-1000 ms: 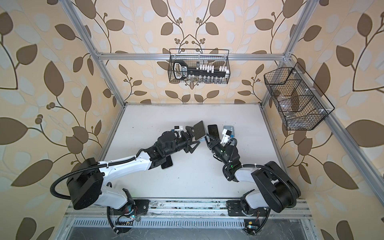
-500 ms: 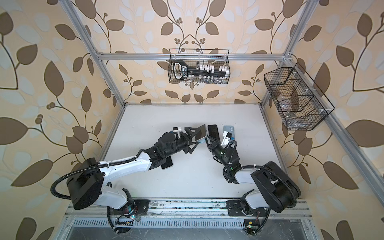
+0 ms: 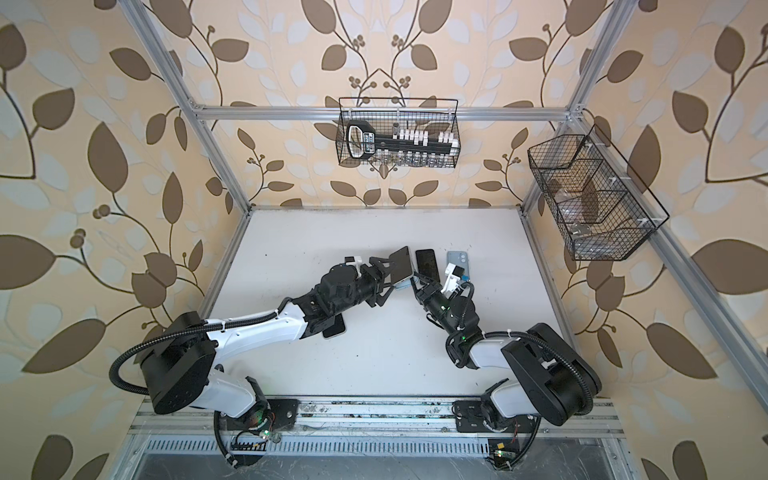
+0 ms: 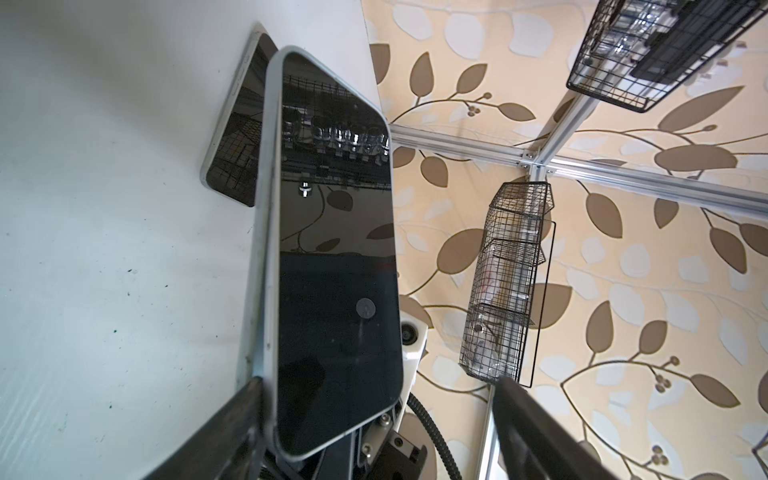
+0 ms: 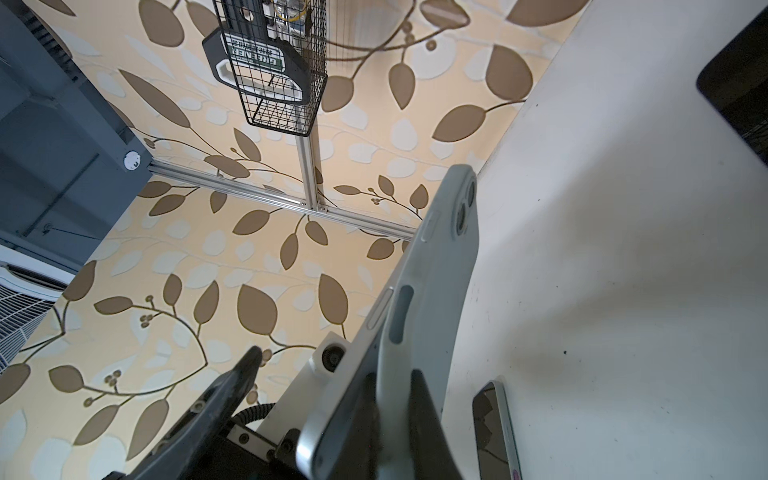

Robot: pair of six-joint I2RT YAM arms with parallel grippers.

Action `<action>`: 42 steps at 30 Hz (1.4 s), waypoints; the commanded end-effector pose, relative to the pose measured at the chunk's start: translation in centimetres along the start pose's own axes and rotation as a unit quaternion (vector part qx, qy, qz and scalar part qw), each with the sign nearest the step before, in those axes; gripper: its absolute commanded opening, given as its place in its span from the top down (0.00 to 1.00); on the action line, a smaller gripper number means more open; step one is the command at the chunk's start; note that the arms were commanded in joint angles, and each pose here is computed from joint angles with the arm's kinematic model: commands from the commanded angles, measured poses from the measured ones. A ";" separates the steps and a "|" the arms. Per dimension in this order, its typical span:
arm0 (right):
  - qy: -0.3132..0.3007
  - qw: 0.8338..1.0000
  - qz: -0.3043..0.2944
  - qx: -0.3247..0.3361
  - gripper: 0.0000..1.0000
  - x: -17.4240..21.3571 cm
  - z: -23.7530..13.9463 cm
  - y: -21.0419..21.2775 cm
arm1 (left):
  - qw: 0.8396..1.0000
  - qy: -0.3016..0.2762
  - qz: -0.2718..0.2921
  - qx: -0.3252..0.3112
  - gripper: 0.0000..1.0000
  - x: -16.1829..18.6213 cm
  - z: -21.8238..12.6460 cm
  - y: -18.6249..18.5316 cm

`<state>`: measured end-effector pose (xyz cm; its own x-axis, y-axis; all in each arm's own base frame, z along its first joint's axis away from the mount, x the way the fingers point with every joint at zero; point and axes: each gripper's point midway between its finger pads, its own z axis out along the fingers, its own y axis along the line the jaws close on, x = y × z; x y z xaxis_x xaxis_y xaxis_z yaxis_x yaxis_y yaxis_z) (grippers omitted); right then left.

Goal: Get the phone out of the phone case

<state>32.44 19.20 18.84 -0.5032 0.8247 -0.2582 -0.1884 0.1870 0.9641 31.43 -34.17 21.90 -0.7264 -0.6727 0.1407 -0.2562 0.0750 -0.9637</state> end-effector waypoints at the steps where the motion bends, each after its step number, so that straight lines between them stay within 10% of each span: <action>1: -0.004 0.998 0.001 -0.065 0.98 0.0 -0.2 3.2 | 0.999 -0.010 0.008 0.038 0.23 -0.3 0.3 -2.8; 12: 0.007 0.998 0.005 -0.056 0.98 0.8 0.1 2.6 | 0.999 -0.012 0.007 0.050 0.47 -0.4 0.4 -3.3; 25: 0.010 0.999 0.009 -0.049 0.98 1.2 0.1 2.1 | 0.998 -0.014 0.008 0.054 0.99 -0.5 0.3 -3.5; 42: -0.008 0.998 -0.051 0.030 0.98 0.0 -0.2 -1.8 | 0.987 0.039 0.014 0.156 1.00 2.2 -1.5 -12.4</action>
<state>32.51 19.39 18.47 -0.4778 0.8206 -0.3137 -0.2120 0.2388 0.9477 32.09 -35.38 24.21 -0.7421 -0.6534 0.1497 -0.2305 0.0390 -0.9723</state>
